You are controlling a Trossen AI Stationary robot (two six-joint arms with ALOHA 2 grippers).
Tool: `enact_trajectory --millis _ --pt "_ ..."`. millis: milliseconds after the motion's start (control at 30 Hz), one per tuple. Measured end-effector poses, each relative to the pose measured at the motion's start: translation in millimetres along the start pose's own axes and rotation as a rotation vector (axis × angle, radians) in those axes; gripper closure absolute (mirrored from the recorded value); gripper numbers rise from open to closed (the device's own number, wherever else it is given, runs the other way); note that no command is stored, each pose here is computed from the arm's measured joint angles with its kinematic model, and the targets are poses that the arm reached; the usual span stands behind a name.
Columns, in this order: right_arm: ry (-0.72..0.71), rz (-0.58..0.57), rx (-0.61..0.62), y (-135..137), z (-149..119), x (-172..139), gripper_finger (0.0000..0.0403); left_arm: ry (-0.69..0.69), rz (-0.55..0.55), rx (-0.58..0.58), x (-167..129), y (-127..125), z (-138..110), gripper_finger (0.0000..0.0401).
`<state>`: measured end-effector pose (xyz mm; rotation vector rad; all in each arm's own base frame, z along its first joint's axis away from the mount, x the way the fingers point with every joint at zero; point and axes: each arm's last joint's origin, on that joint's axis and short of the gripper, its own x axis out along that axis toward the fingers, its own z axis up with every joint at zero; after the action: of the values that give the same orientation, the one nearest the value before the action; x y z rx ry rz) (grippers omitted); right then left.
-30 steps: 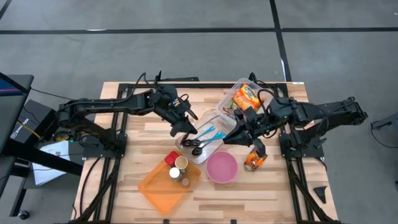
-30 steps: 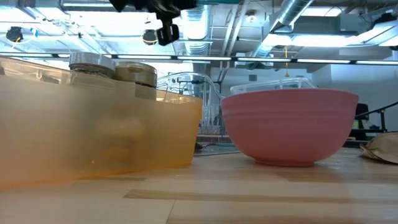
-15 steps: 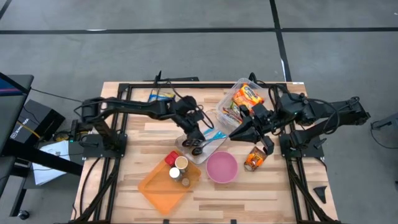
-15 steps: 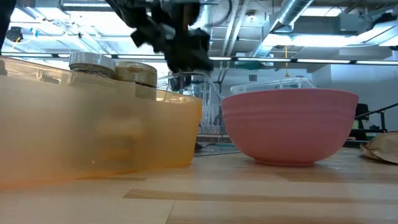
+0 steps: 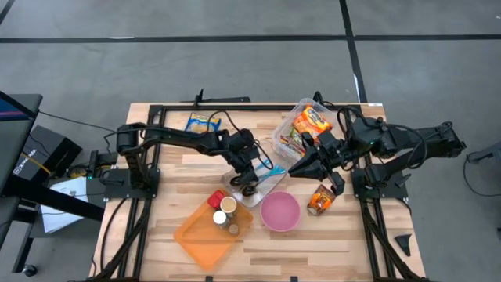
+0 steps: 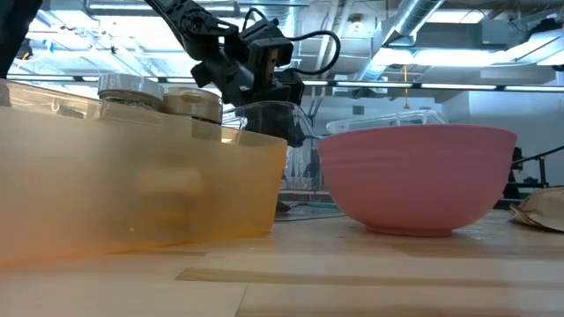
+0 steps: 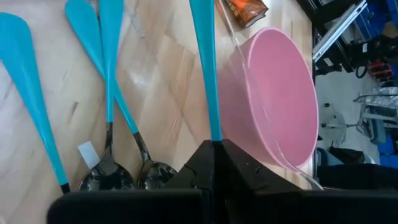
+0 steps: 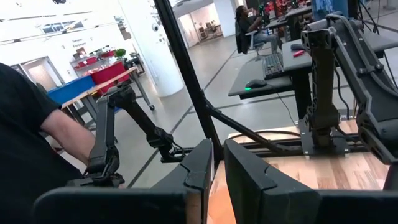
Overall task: Pick & Place Food Item
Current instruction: Put the blue spoon into the transparent bin
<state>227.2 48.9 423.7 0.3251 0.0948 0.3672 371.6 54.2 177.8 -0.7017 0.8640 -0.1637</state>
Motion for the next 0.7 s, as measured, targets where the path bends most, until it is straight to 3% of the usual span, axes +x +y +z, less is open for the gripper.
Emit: enact_trajectory --millis 700 --pt "0.0 0.0 0.001 0.0 -0.1 0.2 0.0361 -0.002 0.002 0.0 -0.6 1.0 0.4 0.0389"
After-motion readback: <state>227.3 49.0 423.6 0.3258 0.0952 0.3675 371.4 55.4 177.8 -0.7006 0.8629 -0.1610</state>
